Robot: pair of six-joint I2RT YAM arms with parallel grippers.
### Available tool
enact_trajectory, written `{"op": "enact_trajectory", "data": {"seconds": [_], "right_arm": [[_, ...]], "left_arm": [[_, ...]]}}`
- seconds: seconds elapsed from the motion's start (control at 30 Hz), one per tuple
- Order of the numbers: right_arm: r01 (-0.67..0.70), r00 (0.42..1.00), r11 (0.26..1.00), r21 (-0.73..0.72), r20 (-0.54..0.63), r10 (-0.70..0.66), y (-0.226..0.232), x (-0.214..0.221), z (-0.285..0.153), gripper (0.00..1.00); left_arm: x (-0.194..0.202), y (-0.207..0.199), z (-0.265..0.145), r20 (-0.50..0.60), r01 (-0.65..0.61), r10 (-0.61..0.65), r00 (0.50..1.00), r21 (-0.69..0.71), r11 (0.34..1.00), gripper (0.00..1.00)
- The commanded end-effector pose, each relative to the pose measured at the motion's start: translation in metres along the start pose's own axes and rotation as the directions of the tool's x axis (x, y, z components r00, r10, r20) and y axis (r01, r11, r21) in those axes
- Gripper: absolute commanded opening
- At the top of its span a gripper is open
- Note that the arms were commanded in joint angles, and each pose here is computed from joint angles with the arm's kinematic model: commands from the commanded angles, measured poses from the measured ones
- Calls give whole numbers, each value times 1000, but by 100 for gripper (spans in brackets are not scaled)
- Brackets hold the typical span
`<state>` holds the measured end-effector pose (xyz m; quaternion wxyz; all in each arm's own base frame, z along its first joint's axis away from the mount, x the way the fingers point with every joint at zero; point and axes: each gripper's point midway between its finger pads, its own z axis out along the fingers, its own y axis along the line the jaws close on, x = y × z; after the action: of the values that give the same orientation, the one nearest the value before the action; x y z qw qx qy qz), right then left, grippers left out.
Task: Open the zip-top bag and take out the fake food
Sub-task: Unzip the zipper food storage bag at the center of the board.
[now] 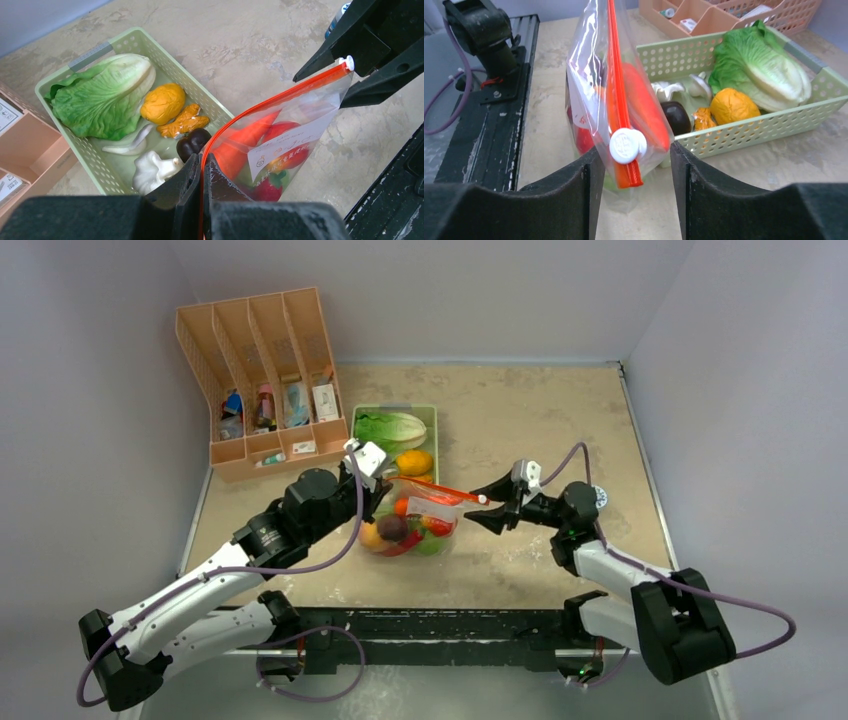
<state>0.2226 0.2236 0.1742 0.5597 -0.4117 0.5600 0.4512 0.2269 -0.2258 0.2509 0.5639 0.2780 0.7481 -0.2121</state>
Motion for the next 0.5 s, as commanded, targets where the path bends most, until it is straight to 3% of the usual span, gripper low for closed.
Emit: {"op": "enact_trajectory", "data": {"seconds": [0.0, 0.23, 0.4, 0.47], "right_arm": [[143, 979, 987, 73, 138, -152, -9, -42, 5, 50], [147, 980, 988, 49, 130, -152, -5, -36, 5, 28], [156, 979, 984, 82, 118, -165, -11, -35, 4, 17], [150, 981, 985, 86, 108, -159, -12, -33, 4, 18]], "left_arm": [[-23, 0, -1, 86, 33, -33, 996, -3, 999, 0], [-23, -1, 0, 86, 42, -42, 995, -4, 999, 0], [-25, 1, -1, 89, 39, -38, 995, -14, 999, 0], [-25, 3, -3, 90, 36, -34, 995, -23, 999, 0]]}}
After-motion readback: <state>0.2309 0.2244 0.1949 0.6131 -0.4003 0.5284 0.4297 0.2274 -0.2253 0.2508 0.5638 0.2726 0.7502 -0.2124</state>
